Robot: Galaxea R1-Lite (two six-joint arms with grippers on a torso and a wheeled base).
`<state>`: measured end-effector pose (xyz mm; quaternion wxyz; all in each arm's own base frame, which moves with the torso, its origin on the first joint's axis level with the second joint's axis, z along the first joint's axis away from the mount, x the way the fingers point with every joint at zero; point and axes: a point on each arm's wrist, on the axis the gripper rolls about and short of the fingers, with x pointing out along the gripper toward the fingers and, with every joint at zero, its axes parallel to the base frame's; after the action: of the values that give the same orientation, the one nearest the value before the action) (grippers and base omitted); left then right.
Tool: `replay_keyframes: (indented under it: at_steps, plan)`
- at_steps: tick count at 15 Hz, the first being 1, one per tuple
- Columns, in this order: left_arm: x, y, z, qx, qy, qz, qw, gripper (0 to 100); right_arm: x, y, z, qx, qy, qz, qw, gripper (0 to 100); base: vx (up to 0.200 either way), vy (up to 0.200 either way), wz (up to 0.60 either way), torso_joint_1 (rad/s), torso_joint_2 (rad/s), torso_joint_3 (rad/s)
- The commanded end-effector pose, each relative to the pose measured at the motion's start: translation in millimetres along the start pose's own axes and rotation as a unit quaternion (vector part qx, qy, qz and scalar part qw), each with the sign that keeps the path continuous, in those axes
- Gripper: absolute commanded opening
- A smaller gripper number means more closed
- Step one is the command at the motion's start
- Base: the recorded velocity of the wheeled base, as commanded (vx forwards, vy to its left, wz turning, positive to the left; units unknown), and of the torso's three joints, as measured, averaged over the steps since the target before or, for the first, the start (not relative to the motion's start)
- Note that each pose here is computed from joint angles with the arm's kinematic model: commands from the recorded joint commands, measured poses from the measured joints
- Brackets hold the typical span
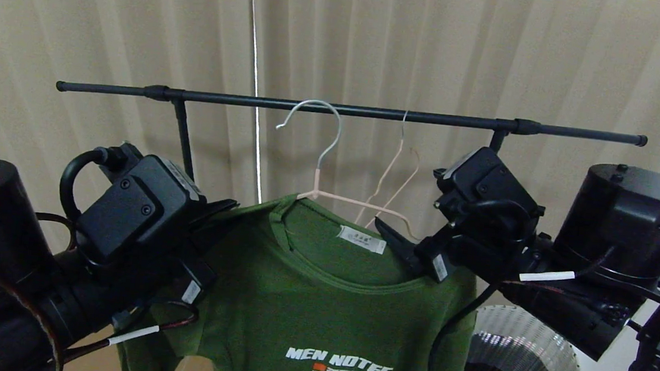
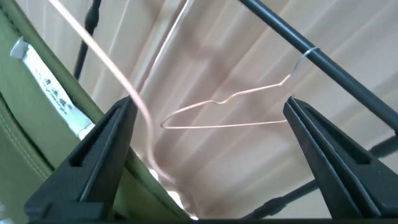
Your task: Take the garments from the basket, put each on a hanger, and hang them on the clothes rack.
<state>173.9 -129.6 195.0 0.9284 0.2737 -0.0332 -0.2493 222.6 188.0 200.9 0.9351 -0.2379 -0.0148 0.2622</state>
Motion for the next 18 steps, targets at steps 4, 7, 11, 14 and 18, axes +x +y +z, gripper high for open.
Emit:
replay_keyframes:
  at_steps: [4,7,11,14,18]
  plan:
    - [4.0,-7.9,0.8,0.004,0.0,-0.017,0.9999,0,2.9,5.5,-1.4,-0.008,0.003,0.008,0.9999,100,0.0,0.0,0.0,0.0,0.0,0.0]
    - [5.3,-9.1,0.6,0.006,0.002,-0.018,0.9998,0,2.1,8.2,-1.0,-0.008,0.002,0.013,0.9999,100,0.0,0.0,0.0,0.0,0.0,0.0]
    - [4.5,-9.1,1.0,0.005,0.0,-0.018,0.9998,0,1.0,9.0,-3.3,-0.009,0.005,0.015,0.9998,0,0.0,0.0,0.0,0.0,0.0,0.0]
    - [4.1,-10.0,0.0,0.004,0.001,-0.02,0.9998,0,1.3,9.3,-3.6,-0.009,0.006,0.015,0.9998,0,0.0,0.0,0.0,0.0,0.0,0.0]
    - [4.0,-9.8,-0.4,0.004,0.002,-0.019,0.9998,0,1.3,9.1,-3.3,-0.009,0.005,0.014,0.9998,0,0.0,0.0,0.0,0.0,0.0,0.0]
